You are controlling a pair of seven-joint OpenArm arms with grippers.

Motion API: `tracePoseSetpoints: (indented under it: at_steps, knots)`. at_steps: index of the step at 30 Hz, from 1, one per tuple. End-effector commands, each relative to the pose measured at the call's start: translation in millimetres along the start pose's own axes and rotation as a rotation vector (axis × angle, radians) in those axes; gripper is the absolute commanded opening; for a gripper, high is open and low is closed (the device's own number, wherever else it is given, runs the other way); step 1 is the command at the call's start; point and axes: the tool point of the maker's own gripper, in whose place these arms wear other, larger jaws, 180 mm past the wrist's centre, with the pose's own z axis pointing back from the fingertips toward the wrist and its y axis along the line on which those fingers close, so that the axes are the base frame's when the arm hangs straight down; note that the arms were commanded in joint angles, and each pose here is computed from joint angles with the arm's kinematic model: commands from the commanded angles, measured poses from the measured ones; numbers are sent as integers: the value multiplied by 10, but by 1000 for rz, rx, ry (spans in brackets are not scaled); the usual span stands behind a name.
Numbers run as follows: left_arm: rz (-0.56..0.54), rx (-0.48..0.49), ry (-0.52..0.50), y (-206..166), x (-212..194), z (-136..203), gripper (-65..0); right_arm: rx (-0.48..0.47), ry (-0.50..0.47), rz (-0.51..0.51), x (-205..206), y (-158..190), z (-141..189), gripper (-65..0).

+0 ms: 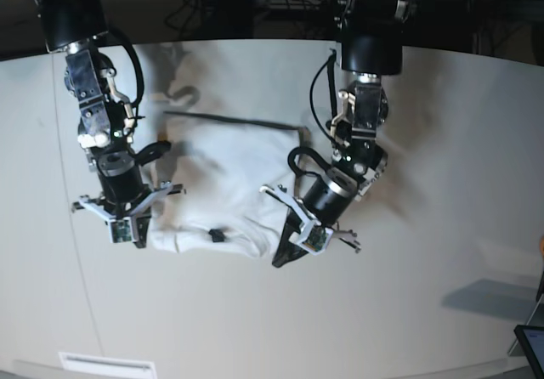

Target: Fold the T-shirt properly

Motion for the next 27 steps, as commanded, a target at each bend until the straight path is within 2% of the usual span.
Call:
tracePoseSetpoints:
  at_steps: [1, 3, 5, 9, 12, 17, 20, 27]
  knots:
    - [-14, 34, -94, 56, 274, 32, -650, -22, -77, 5, 195, -100, 82, -647]
    - [-27, 69, -101, 32, 282, 214, -650, -41, -130, 9, 203, -149, 285, -647]
    - [-46, 71, -89, -11, 235, 417, -650, -55, -194, 70, 184, -155, 493, -647]
    - [-90, 63, -98, -145, 323, 796, -650, -19, -286, 235, -28, 68, 919, -647]
    - [-124, 50, -104, -252, 425, 1068, -650, 11, -309, 267, -211, 248, 1238, -647]
    - [-139, 7, -69, -486, 421, 1485, -650, -28, -284, 231, -458, 227, 1644, -647]
    - [-102, -30, -64, -685, 328, 1752, -650, -6, -241, 225, -634, 279, 1882, -647]
    - [-130, -95, 125, -1028, -154, 2438, -650, 39, -91, 208, -1031, 388, 2357, -647]
